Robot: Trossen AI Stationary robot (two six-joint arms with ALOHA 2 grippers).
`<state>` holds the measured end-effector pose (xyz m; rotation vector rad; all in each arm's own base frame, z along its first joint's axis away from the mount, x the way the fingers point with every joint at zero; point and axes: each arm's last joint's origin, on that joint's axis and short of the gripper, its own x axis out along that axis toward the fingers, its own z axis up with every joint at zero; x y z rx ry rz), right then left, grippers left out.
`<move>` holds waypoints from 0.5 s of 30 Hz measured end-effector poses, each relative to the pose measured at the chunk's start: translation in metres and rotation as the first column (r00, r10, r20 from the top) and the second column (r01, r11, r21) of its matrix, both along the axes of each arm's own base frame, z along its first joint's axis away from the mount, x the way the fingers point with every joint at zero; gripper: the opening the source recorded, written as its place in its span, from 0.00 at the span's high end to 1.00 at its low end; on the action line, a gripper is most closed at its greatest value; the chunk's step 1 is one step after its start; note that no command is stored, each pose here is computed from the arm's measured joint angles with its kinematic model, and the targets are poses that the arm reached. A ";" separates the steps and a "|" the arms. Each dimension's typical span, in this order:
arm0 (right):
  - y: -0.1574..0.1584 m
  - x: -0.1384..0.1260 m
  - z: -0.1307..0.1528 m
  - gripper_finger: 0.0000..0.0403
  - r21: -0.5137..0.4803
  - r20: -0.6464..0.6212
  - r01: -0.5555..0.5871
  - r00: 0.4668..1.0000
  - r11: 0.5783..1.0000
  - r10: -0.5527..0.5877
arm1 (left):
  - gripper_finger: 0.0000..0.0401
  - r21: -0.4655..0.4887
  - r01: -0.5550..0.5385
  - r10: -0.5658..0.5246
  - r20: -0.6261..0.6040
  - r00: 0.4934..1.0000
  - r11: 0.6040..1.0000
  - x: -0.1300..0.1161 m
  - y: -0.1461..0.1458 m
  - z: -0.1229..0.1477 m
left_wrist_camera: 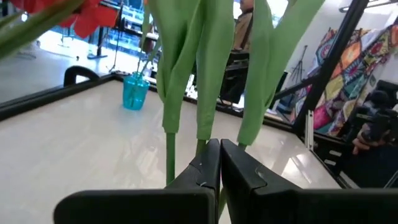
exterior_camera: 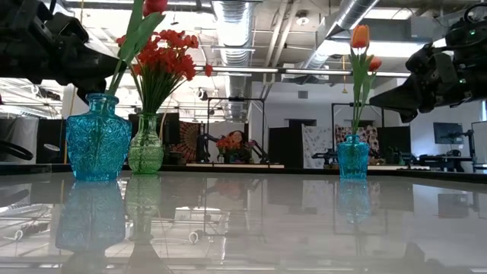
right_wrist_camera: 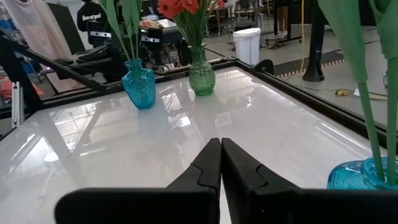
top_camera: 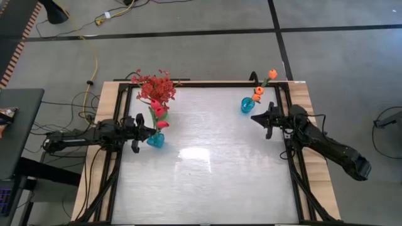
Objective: Sort flowers into vase by color
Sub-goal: Return to Home Position
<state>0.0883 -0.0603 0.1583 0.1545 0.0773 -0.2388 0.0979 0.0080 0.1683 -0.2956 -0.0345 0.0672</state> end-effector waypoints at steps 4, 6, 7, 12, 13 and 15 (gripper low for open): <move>0.000 0.000 0.000 0.90 0.000 0.000 0.003 1.000 1.000 -0.003 | 1.00 0.052 -0.001 0.001 -0.002 1.000 0.999 0.000 0.000 0.000; 0.000 0.000 0.000 0.90 0.000 0.000 0.003 1.000 1.000 -0.003 | 1.00 0.080 -0.008 0.009 -0.005 1.000 0.997 0.000 0.000 0.000; 0.000 0.000 0.000 0.90 0.003 0.001 0.003 1.000 1.000 -0.003 | 1.00 0.087 -0.019 0.020 -0.007 1.000 0.996 0.000 0.000 0.000; 0.000 0.000 0.000 0.90 0.003 0.001 0.004 1.000 1.000 -0.004 | 1.00 0.090 -0.040 0.041 -0.009 0.999 0.995 0.000 0.001 -0.001; 0.000 0.000 0.000 0.90 0.004 0.001 0.004 1.000 1.000 -0.004 | 1.00 0.090 -0.040 0.041 -0.009 0.999 0.995 0.000 0.001 -0.001; 0.000 0.000 0.000 0.90 0.003 0.001 0.001 1.000 1.000 -0.001 | 1.00 0.101 -0.044 0.045 -0.010 0.999 0.994 0.000 0.001 -0.001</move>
